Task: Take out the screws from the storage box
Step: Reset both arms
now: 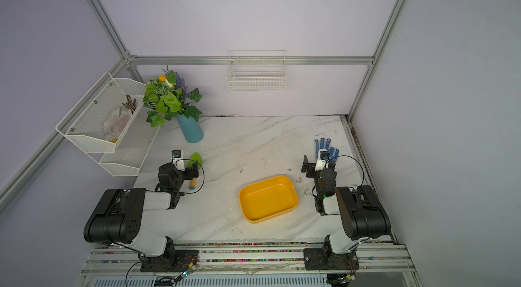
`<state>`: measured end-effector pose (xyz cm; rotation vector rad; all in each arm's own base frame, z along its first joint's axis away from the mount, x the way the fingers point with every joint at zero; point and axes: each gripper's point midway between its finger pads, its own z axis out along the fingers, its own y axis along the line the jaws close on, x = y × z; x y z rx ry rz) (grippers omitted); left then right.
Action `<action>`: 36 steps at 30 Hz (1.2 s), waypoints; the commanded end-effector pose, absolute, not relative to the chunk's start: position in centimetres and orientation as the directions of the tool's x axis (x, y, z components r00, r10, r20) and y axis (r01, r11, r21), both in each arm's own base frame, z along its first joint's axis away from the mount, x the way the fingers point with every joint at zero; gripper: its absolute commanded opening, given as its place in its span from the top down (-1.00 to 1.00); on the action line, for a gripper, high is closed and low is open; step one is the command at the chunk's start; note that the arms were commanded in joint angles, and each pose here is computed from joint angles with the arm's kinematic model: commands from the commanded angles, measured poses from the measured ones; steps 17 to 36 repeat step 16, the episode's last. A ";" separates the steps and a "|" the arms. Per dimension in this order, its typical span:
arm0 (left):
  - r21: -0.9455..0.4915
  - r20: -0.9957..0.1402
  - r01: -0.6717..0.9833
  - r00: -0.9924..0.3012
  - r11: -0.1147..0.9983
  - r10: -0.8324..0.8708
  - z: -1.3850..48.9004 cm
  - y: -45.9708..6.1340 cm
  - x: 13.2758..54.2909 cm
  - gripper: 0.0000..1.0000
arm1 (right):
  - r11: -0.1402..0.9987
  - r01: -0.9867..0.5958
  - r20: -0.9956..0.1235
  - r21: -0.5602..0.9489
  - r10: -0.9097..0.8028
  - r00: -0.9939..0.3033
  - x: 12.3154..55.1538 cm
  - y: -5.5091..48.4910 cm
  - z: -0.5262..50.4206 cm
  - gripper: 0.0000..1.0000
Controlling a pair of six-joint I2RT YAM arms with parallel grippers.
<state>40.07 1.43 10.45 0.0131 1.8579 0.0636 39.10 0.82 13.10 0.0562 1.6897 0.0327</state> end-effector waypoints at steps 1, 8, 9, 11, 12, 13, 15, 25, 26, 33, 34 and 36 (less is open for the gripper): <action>0.052 -0.961 -0.040 -0.272 0.998 0.040 11.1 1.8 40.4 -0.99 | 0.999 -0.006 -0.991 0.038 0.037 -0.128 39.2 1.1 13.2 -1.00; 0.051 -0.964 -0.043 -0.262 0.998 0.038 11.2 1.8 40.4 -0.99 | 0.999 -0.004 -0.993 0.042 0.041 -0.111 39.2 1.1 13.3 -1.00; 0.051 -0.964 -0.042 -0.263 0.998 0.038 11.2 1.8 40.3 -0.99 | 0.999 -0.001 -0.993 0.042 0.041 -0.112 39.2 1.0 13.3 -1.00; 0.051 -0.962 -0.042 -0.271 0.998 0.038 11.1 1.8 40.3 -0.99 | 0.999 -0.004 -0.992 0.042 0.042 -0.116 39.2 1.1 13.2 -1.00; 0.051 -0.961 -0.041 -0.273 0.998 0.038 11.1 1.8 40.3 -0.99 | 0.999 -0.003 -0.992 0.043 0.042 -0.117 39.3 1.1 13.2 -1.00; 0.052 -0.961 -0.041 -0.274 0.998 0.038 11.1 1.8 40.4 -0.99 | 0.999 -0.002 -0.992 0.042 0.041 -0.116 39.3 1.1 13.2 -1.00; 0.051 -0.961 -0.041 -0.274 0.998 0.038 11.0 1.8 40.3 -0.99 | 0.999 -0.004 -0.992 0.042 0.041 -0.117 39.3 1.1 13.2 -1.00; 0.051 -0.961 -0.041 -0.273 0.998 0.038 11.1 1.8 40.4 -0.99 | 0.999 -0.001 -0.992 0.042 0.041 -0.117 39.3 1.1 13.2 -1.00; 0.051 -0.961 -0.041 -0.273 0.998 0.038 11.1 1.8 40.4 -0.99 | 0.999 -0.001 -0.992 0.042 0.041 -0.117 39.3 1.1 13.2 -1.00; 0.051 -0.961 -0.041 -0.273 0.998 0.038 11.1 1.8 40.4 -0.99 | 0.999 -0.001 -0.992 0.042 0.041 -0.117 39.3 1.1 13.2 -1.00; 0.051 -0.961 -0.041 -0.273 0.998 0.038 11.1 1.8 40.4 -0.99 | 0.999 -0.001 -0.992 0.042 0.041 -0.117 39.3 1.1 13.2 -1.00; 0.051 -0.961 -0.041 -0.273 0.998 0.038 11.1 1.8 40.4 -0.99 | 0.999 -0.001 -0.992 0.042 0.041 -0.117 39.3 1.1 13.2 -1.00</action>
